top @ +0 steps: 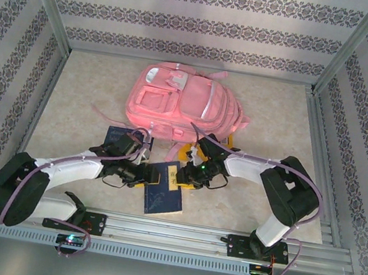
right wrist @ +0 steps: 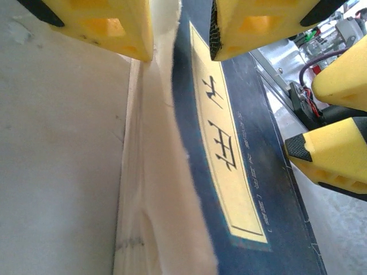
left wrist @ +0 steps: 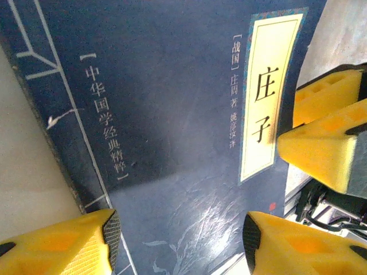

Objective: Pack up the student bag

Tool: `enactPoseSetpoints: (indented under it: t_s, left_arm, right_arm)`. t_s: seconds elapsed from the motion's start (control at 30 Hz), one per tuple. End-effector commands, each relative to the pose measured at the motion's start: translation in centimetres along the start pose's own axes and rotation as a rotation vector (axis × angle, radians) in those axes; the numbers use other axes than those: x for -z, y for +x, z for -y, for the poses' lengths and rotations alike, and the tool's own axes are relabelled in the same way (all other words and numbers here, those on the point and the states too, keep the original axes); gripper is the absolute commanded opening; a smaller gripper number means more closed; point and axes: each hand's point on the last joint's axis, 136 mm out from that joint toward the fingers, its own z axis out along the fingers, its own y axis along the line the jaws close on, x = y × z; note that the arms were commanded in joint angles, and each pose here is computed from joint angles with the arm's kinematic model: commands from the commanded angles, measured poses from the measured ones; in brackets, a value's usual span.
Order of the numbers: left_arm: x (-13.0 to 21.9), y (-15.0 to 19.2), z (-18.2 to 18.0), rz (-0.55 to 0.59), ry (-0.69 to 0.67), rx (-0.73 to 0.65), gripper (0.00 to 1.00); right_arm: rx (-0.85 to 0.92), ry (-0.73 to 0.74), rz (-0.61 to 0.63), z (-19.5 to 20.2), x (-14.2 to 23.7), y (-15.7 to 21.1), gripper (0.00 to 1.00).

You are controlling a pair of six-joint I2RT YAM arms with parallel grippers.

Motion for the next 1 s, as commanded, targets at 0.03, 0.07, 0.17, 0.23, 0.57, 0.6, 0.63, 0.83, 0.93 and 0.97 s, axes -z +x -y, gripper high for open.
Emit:
enactPoseSetpoints:
  t_s: [0.03,0.07,0.17,0.23,0.57,0.6,0.63,0.83,0.93,0.97]
  left_arm:
    - [0.7,0.4,-0.7,0.007,-0.030,-0.010,0.59]
    - [0.7,0.5,-0.9,0.001,-0.033,-0.006,0.59]
    - [0.5,0.6,-1.2,-0.009,-0.042,0.000,0.59]
    - [0.4,0.6,-1.4,-0.014,-0.050,0.004,0.59]
    - [0.8,0.7,-3.0,0.001,-0.098,0.029,0.59]
    - [0.7,0.7,-3.0,0.000,-0.098,0.029,0.59]
    - [0.7,0.7,-3.1,0.001,-0.098,0.031,0.59]
    - [-0.3,0.2,-3.1,-0.007,-0.085,0.041,0.59]
    - [-0.7,-0.2,-2.7,-0.008,-0.066,0.041,0.59]
    - [-0.8,-0.3,-2.6,-0.008,-0.065,0.044,0.59]
  right_arm:
    - [-0.013,0.013,0.011,0.6,0.5,-0.1,0.35]
    - [-0.017,0.020,0.009,0.8,0.4,-0.1,0.35]
    - [-0.020,0.015,0.002,0.8,0.2,-0.2,0.36]
    - [-0.021,0.009,-0.008,0.6,0.0,-0.2,0.37]
    - [0.002,0.041,-0.035,0.6,-1.0,-0.3,0.32]
    - [0.002,0.040,-0.037,0.5,-1.0,-0.3,0.31]
    - [0.005,0.036,-0.038,0.3,-1.1,-0.3,0.29]
    - [0.031,-0.004,-0.025,-1.3,-0.3,-0.3,0.28]
    - [0.050,-0.052,-0.039,-2.5,-0.1,0.1,0.28]
    - [0.057,-0.075,-0.047,-2.9,-0.1,0.3,0.28]
